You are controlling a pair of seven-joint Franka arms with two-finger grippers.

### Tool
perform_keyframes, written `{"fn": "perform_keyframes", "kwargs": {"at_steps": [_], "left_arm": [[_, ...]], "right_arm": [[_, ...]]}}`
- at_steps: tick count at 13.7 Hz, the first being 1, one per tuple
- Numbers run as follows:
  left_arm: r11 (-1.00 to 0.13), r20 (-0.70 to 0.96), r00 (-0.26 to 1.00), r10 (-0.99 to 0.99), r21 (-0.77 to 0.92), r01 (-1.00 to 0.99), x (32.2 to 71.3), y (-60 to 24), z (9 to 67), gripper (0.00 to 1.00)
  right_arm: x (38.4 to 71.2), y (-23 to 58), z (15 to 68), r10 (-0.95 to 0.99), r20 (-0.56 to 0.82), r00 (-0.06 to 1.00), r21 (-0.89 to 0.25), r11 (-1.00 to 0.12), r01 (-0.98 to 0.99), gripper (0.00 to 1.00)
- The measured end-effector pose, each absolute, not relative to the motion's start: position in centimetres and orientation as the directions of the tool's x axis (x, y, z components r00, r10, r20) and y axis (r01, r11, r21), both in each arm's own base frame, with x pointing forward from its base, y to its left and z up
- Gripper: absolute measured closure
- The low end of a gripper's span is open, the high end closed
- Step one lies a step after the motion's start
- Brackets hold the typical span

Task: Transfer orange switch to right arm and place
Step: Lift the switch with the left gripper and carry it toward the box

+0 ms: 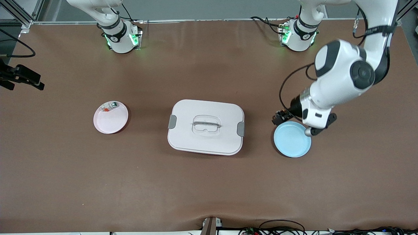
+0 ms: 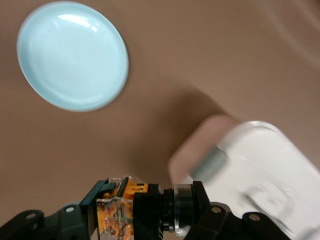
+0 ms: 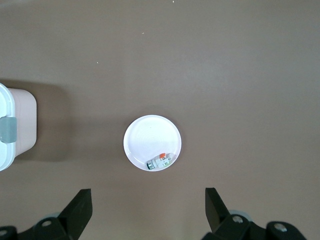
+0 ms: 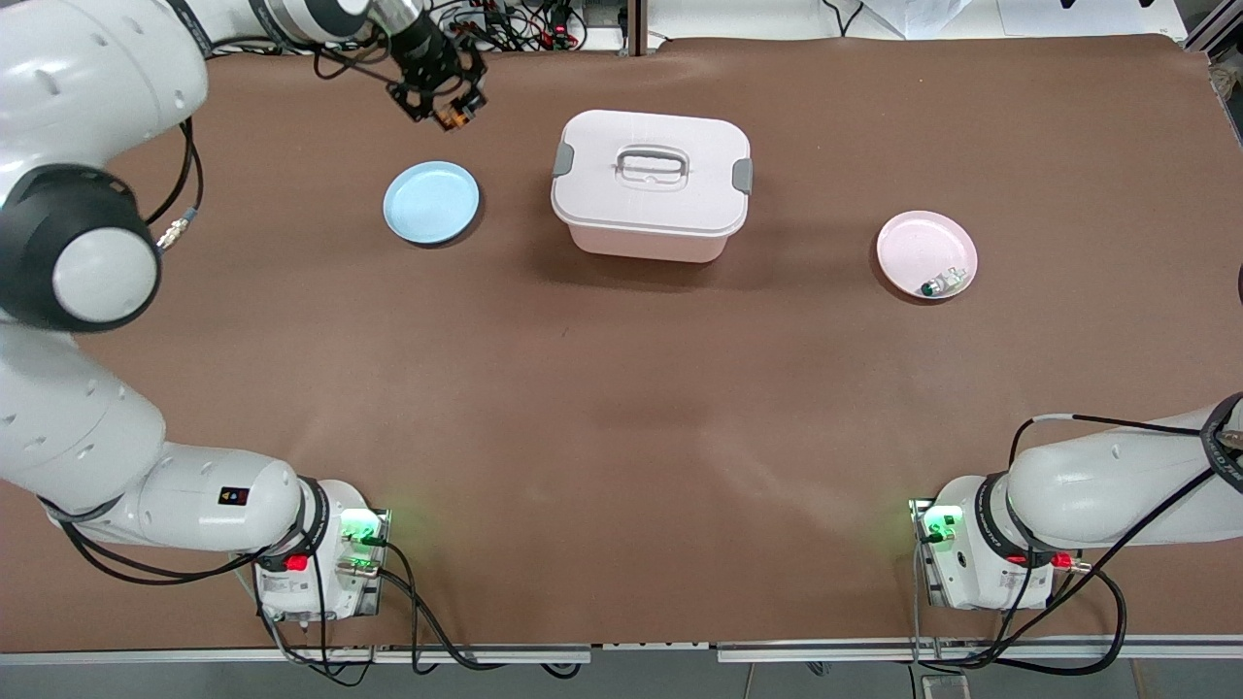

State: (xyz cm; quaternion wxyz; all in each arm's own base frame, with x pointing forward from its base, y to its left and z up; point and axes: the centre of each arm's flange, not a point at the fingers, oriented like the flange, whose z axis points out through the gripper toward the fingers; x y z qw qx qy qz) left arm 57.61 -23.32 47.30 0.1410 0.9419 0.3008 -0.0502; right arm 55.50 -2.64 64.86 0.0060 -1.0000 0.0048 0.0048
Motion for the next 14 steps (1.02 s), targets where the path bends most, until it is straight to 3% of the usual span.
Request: {"fn": "perform_keyframes", "kwargs": {"at_steps": [6,10,14], "left_arm": [[-0.560,-0.363,0.645,0.672,0.321,0.764,51.1,-34.1,57.1,0.28],[-0.461,-0.476,0.558,0.680,0.314,0.830,49.0,-37.8,59.3,0.28],[-0.268,-0.618,0.406,0.673,0.309,0.913,48.8,-40.6,59.8,0.28]], "right_arm": [[55.5,-3.2,64.6,-0.012,-0.019,1.000,-0.012,-1.000,-0.012,0.00],[55.7,-3.4,63.5,-0.013,-0.043,0.999,-0.013,-1.000,-0.014,0.00],[56.4,-3.9,61.8,-0.020,-0.075,0.997,-0.005,-1.000,-0.021,0.00]]}}
